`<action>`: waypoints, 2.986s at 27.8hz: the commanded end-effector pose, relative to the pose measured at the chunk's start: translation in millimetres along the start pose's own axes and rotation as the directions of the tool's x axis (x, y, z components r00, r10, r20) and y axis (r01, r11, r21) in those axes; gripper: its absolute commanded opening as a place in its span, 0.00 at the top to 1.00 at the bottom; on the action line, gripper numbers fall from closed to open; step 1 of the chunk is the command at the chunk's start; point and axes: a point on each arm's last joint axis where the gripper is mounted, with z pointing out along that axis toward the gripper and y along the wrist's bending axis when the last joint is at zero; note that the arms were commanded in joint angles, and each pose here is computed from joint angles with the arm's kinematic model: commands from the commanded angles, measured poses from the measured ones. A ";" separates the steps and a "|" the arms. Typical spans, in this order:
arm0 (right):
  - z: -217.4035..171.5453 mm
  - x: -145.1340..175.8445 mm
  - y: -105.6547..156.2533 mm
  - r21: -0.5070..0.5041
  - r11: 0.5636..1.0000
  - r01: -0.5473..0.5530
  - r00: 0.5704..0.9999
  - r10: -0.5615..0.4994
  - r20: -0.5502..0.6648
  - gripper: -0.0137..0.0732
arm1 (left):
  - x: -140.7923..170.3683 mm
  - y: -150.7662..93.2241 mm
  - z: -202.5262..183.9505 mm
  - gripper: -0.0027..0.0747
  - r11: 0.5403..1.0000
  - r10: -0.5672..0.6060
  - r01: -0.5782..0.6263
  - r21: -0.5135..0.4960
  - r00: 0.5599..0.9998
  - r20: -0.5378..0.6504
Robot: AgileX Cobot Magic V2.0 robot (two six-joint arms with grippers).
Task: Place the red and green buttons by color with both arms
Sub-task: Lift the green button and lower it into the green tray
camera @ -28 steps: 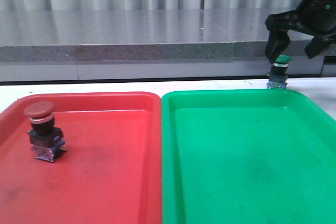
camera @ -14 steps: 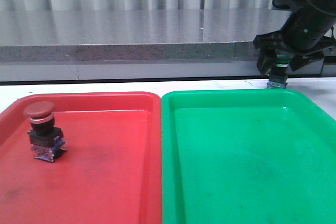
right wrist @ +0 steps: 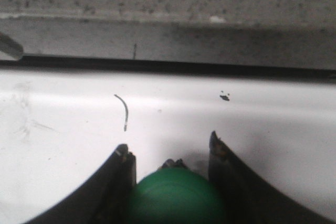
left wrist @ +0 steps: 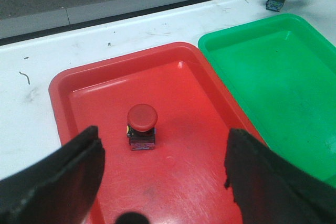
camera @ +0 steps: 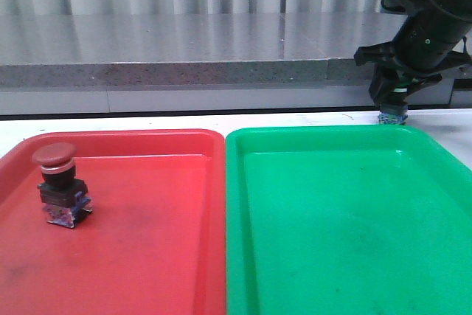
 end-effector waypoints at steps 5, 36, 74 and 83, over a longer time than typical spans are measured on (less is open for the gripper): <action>-79.6 -39.3 14.9 -0.024 0.999 0.030 0.987 -0.025 0.160 0.51 | -12.9 -2.2 -4.6 0.35 1.000 -0.014 0.013 0.017 0.996 0.091; -154.7 126.6 113.2 -0.151 0.933 0.326 0.940 -0.302 0.160 0.51 | -12.9 -2.2 -4.6 0.35 1.000 -0.014 0.013 0.017 0.996 0.091; -108.5 139.8 111.2 -0.132 0.936 0.327 0.945 -0.321 0.068 0.27 | -12.9 -2.2 -4.6 0.35 1.000 -0.014 0.013 0.017 0.996 0.091; -115.4 137.9 111.8 -0.137 0.935 0.328 0.945 -0.320 0.073 0.21 | -12.9 -2.2 -4.6 0.35 1.000 -0.014 0.013 0.017 0.996 0.091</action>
